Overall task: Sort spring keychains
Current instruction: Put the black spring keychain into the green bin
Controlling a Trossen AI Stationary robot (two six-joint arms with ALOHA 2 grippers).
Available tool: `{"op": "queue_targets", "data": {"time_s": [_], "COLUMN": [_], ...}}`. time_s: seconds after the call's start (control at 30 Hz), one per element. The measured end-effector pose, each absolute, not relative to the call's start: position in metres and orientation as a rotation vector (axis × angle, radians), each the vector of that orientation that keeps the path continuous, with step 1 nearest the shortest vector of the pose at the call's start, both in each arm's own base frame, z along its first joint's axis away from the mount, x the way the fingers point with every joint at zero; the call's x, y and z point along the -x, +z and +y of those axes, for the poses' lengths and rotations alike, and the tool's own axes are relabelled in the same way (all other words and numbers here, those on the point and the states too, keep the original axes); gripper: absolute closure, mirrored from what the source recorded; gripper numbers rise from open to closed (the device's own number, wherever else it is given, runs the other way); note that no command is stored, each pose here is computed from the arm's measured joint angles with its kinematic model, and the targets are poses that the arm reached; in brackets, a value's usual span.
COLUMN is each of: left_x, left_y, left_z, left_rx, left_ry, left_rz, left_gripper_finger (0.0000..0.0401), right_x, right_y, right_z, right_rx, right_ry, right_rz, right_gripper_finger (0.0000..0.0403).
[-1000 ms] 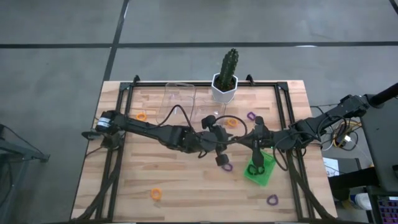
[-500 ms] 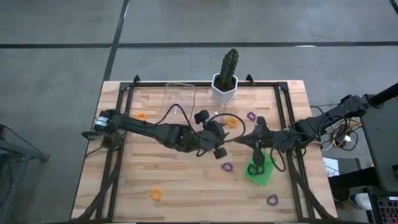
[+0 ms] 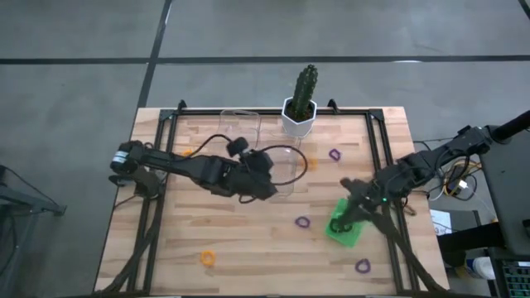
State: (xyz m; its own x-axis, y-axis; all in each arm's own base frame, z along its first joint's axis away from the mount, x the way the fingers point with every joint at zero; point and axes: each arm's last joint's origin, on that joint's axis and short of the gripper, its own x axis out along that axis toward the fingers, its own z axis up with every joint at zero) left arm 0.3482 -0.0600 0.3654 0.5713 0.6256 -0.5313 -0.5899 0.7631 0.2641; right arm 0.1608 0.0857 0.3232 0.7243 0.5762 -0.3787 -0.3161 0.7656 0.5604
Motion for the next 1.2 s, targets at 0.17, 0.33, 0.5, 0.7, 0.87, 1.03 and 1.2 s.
{"op": "queue_targets", "data": {"time_s": [0.17, 0.33, 0.5, 0.7, 0.87, 1.03, 1.2], "left_x": [-0.327, -0.31, -0.285, -0.243, -0.21, -0.186, -0.172], "left_y": [0.346, 0.329, 0.319, 0.316, 0.317, 0.318, 0.316], "left_z": [-0.057, -0.061, -0.062, -0.059, -0.054, -0.047, -0.042], "left_rx": [-0.036, 0.024, 0.121, 0.248, 0.349, 0.425, 0.427], "left_ry": [0.854, 0.894, 0.933, 0.941, 0.916, 0.894, 0.894], "left_rz": [0.72, 0.721, 0.675, 0.591, 0.517, 0.453, 0.42], "left_gripper_finger": [0.0248, 0.0248, 0.0248, 0.0248, 0.0248, 0.0248, 0.0248], "right_x": [-0.155, -0.153, -0.151, -0.135, -0.134, -0.148, -0.163], "right_y": [0.339, 0.343, 0.321, 0.287, 0.278, 0.265, 0.246], "right_z": [0.09, 0.088, 0.081, 0.064, 0.062, 0.069, 0.078], "right_rx": [-0.56, -0.576, -0.6, -0.563, -0.569, -0.601, -0.567], "right_ry": [0.786, 0.756, 0.461, -0.032, -0.188, -0.25, -0.303], "right_rz": [0.523, 0.483, 0.661, 0.94, 1.008, 1.104, 1.216], "right_gripper_finger": [0.0385, 0.0385, 0.0385, 0.0385, 0.0385, 0.0385, 0.0385]}}
